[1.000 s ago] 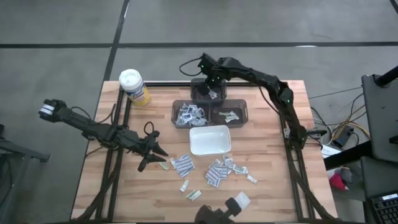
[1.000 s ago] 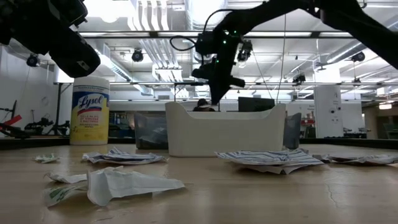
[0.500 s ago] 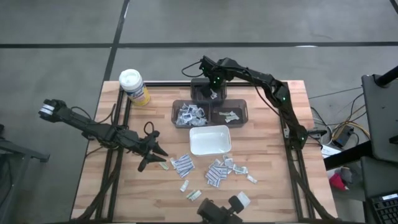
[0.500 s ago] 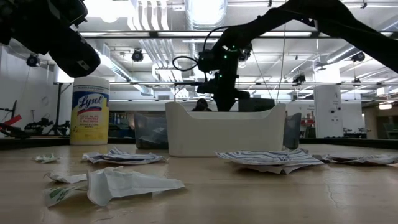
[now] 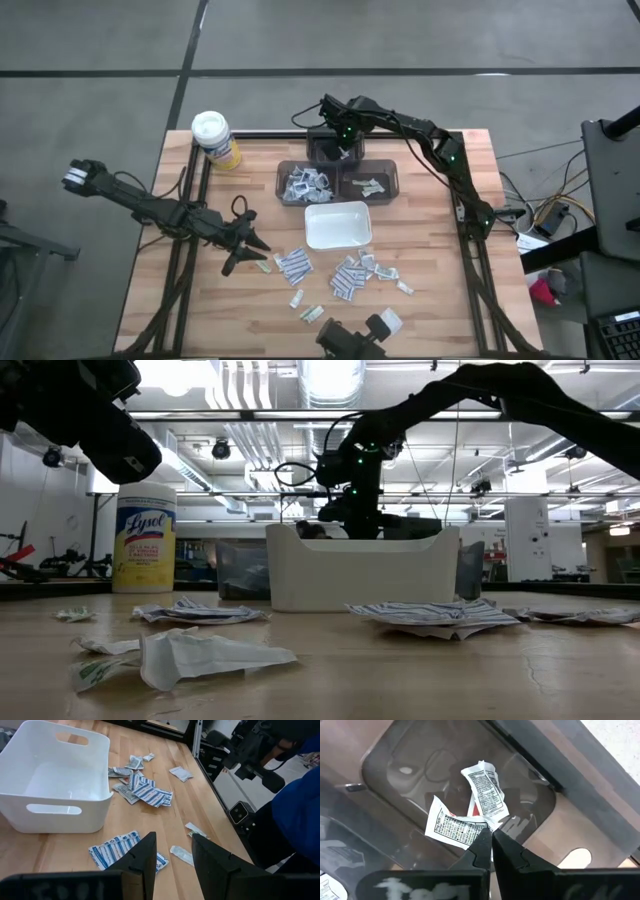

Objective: Pick & Place First Aid Supplies
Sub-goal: Put the ointment pack into the top black bin

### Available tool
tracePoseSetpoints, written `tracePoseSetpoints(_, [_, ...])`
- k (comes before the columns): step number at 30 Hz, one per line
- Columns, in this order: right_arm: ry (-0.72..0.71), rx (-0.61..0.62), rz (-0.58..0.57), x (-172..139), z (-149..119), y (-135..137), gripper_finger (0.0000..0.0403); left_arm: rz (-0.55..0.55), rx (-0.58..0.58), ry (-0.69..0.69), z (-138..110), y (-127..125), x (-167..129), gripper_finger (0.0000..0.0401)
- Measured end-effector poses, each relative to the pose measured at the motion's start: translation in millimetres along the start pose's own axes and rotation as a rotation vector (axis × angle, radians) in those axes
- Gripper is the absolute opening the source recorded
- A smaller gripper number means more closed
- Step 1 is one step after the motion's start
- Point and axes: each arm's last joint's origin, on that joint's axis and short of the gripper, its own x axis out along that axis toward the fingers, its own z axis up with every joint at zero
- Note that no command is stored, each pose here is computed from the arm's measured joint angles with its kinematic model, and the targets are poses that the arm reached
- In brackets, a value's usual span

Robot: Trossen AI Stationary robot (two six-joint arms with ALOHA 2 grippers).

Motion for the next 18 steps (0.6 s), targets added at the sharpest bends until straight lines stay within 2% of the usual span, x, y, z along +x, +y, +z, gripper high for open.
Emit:
tracePoseSetpoints(9, [0.001,-0.020,-0.001,1.2,0.1,0.1,0.0014,0.000,0.001,0.000,0.0,0.0,0.0,0.0117])
tracePoseSetpoints(18, [-0.011,-0.042,0.000,-0.2,1.5,0.3,0.0063,0.000,0.001,0.000,0.0,0.0,0.0,0.0117])
